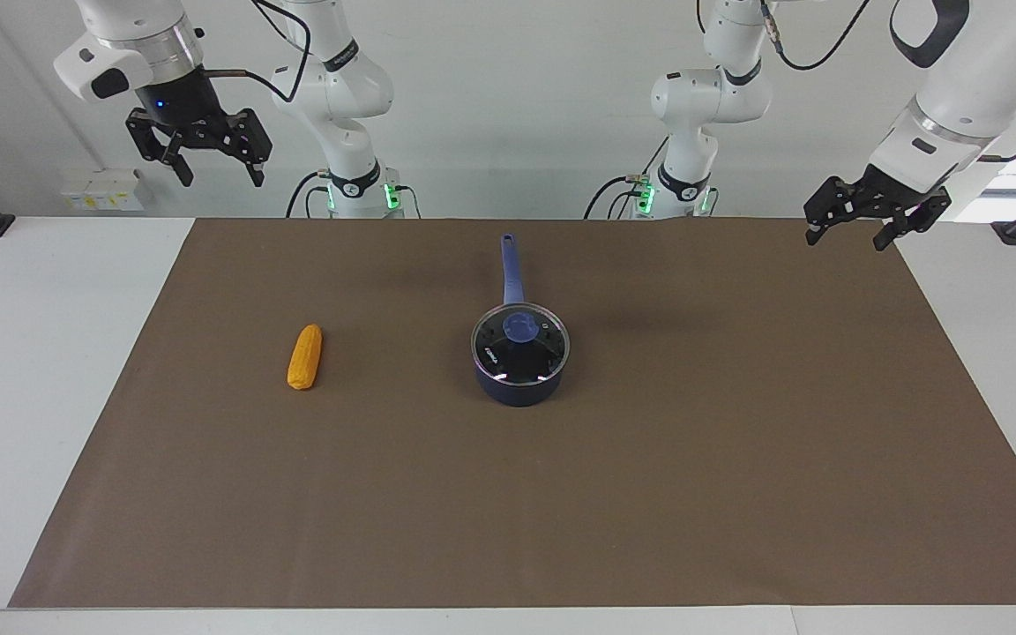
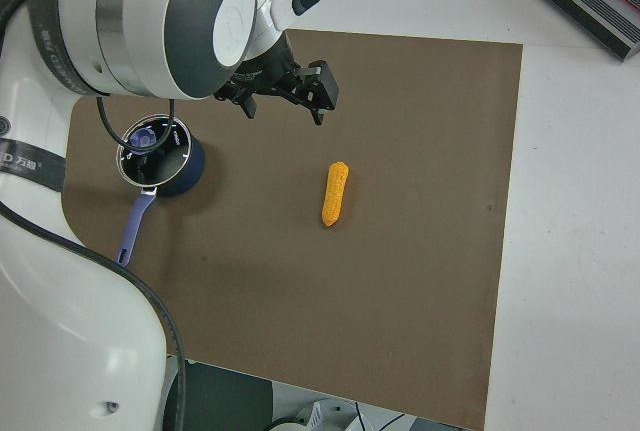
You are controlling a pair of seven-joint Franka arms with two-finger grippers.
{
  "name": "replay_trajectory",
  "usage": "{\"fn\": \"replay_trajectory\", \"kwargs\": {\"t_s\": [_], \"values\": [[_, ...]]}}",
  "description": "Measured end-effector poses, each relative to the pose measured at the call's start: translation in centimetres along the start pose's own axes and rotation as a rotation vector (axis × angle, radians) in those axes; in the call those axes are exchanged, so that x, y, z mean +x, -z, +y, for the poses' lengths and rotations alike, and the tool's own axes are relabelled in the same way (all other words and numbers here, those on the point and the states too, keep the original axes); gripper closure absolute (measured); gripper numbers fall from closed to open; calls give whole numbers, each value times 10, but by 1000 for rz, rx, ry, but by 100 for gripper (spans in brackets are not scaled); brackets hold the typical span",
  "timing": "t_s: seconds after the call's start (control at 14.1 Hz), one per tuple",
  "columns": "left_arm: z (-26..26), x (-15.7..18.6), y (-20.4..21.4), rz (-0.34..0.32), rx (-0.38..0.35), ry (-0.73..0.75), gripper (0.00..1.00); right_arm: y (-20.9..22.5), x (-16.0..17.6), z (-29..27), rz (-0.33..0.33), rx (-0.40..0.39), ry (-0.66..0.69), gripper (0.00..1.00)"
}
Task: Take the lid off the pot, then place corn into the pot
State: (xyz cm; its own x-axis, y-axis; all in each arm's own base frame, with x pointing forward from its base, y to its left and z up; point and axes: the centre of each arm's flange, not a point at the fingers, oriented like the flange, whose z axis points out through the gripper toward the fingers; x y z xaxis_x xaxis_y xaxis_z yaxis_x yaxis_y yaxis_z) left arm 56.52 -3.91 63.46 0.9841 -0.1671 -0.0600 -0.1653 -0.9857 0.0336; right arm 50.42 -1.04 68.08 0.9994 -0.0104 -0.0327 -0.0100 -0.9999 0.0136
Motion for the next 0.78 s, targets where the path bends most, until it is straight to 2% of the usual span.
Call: {"fn": "replay_trajectory", "kwargs": {"t_s": [0.5,0.78], "values": [[105,13,-35,13,11,-140,0,2,-2,-2,-2,0,4,0],[153,12,-52,27,13,-95,0,-22,4,-6,-15,-1,11,0]]}}
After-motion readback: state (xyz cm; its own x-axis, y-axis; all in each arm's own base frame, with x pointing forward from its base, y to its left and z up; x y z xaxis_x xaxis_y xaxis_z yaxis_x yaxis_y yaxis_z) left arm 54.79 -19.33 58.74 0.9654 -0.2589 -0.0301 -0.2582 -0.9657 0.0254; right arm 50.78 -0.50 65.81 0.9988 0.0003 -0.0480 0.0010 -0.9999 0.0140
